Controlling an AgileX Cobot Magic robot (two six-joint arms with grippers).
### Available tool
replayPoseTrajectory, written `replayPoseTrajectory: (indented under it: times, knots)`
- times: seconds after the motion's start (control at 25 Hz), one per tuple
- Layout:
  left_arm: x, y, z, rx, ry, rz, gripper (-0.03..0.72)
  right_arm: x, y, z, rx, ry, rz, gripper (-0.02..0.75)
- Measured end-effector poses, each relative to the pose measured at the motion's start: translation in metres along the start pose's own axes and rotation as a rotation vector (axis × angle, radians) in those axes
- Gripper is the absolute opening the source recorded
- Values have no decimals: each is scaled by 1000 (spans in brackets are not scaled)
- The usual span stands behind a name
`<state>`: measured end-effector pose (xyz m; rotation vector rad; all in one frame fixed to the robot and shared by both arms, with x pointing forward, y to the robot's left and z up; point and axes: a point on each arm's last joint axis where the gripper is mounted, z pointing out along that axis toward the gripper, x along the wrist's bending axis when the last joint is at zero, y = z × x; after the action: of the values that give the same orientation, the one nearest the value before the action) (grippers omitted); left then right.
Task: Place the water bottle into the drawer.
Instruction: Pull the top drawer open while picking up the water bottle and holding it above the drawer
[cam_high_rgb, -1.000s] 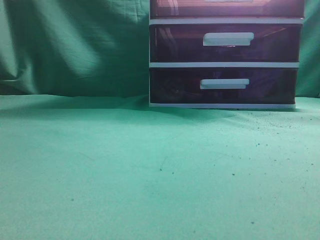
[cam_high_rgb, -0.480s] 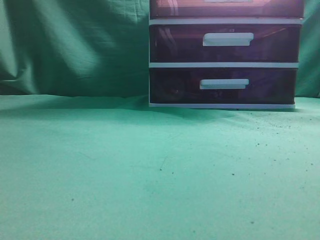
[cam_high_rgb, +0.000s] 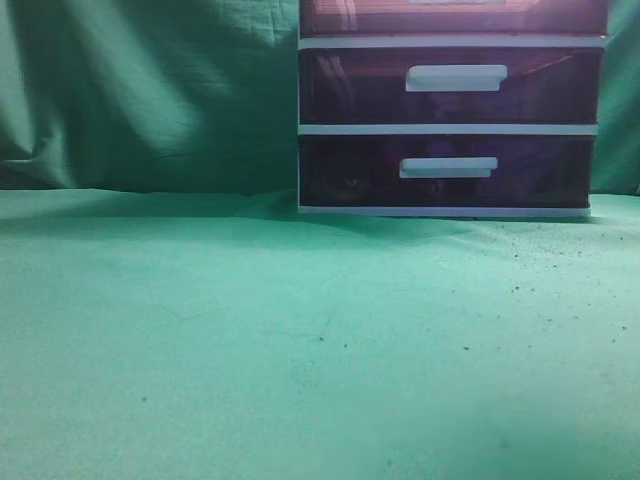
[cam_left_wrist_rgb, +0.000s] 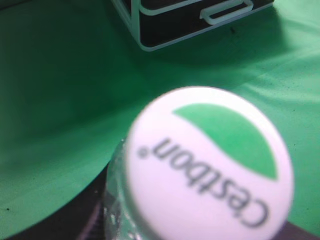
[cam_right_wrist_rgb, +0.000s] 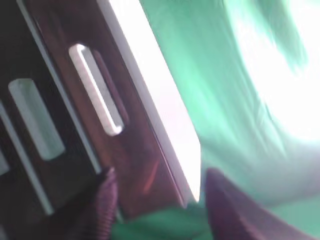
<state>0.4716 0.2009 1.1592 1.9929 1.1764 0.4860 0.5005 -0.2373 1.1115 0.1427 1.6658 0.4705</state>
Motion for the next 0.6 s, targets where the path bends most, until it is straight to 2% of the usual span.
replayPoseTrajectory:
  times: [0.04, 0.16, 0.2, 0.52, 0.56, 0.6]
  knots:
    - [1, 0, 1, 5, 3, 3, 297, 6, 1, 14, -7, 14, -32, 421]
    - [2, -1, 7, 24, 8, 7, 297, 15, 2, 51, -16, 48, -79, 414]
    - [2, -1, 8, 28, 10, 9, 297, 17, 2, 64, -17, 55, -92, 454]
    - [9, -4, 17, 71, 66, 66, 297, 45, -4, 130, -43, 96, -189, 439]
    - [10, -4, 17, 73, 69, 69, 297, 47, -4, 135, -45, 96, -193, 377]
    - [10, -4, 18, 76, 73, 73, 297, 50, -5, 140, -47, 100, -199, 351]
